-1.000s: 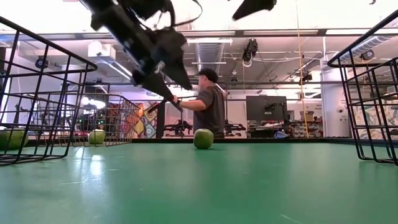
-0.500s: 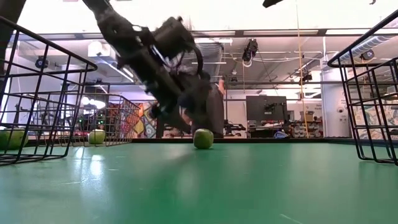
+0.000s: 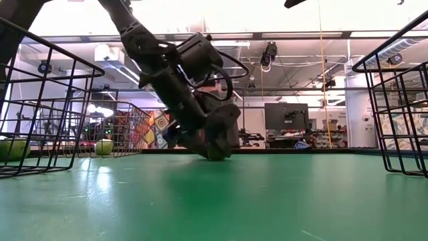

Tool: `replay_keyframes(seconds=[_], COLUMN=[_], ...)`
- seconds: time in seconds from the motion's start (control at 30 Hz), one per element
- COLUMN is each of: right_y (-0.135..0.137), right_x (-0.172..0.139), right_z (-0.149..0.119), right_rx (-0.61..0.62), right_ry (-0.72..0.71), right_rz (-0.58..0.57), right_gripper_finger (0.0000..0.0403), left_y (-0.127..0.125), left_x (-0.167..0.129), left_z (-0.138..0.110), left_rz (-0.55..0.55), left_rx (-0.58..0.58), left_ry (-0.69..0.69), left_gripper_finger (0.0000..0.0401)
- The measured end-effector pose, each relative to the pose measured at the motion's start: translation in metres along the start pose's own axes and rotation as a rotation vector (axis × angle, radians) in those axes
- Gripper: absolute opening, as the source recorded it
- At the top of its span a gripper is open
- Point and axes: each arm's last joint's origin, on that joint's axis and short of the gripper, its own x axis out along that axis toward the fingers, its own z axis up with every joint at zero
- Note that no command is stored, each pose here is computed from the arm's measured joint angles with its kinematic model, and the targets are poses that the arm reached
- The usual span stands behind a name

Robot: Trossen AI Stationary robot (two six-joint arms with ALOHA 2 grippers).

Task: Sort produce into baskets
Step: Put the right lemon into the top left wire basket

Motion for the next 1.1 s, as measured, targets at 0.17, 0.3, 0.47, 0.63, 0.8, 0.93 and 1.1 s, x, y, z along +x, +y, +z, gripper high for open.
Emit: replay_keyframes(seconds=[0.17,0.3,0.47,0.63,0.8,0.93,1.1], right_y=[0.0,0.0,-0.003,-0.004,-0.004,-0.004,-0.004], right_x=[0.0,-0.001,-0.005,-0.007,-0.008,-0.008,-0.008], right_z=[0.0,0.001,0.002,0.002,0.002,0.003,0.003], right_rx=[-0.011,-0.017,-0.009,-0.006,-0.01,-0.02,0.005], right_ry=[-0.001,-0.002,-0.012,-0.017,-0.019,-0.022,-0.023], right_rz=[0.001,0.001,0.008,0.012,0.013,0.015,0.02], right_gripper_finger=[0.0368,0.0368,0.0368,0.0368,0.0368,0.0368,0.0368], left_y=[0.002,0.006,0.022,0.08,0.151,0.185,0.211], left_x=[-0.009,-0.028,-0.097,-0.17,-0.206,-0.202,-0.172], left_z=[0.007,0.017,0.051,0.069,0.063,0.063,0.064], left_rz=[0.009,0.022,0.076,0.254,0.496,0.493,0.461], left_rx=[-0.018,-0.011,-0.028,-0.062,-0.126,-0.166,-0.205], left_ry=[-0.02,-0.009,-0.095,-0.067,0.132,0.31,0.483], left_gripper_finger=[0.0203,0.0143,0.0142,0.0142,0.0142,0.0142,0.0142])
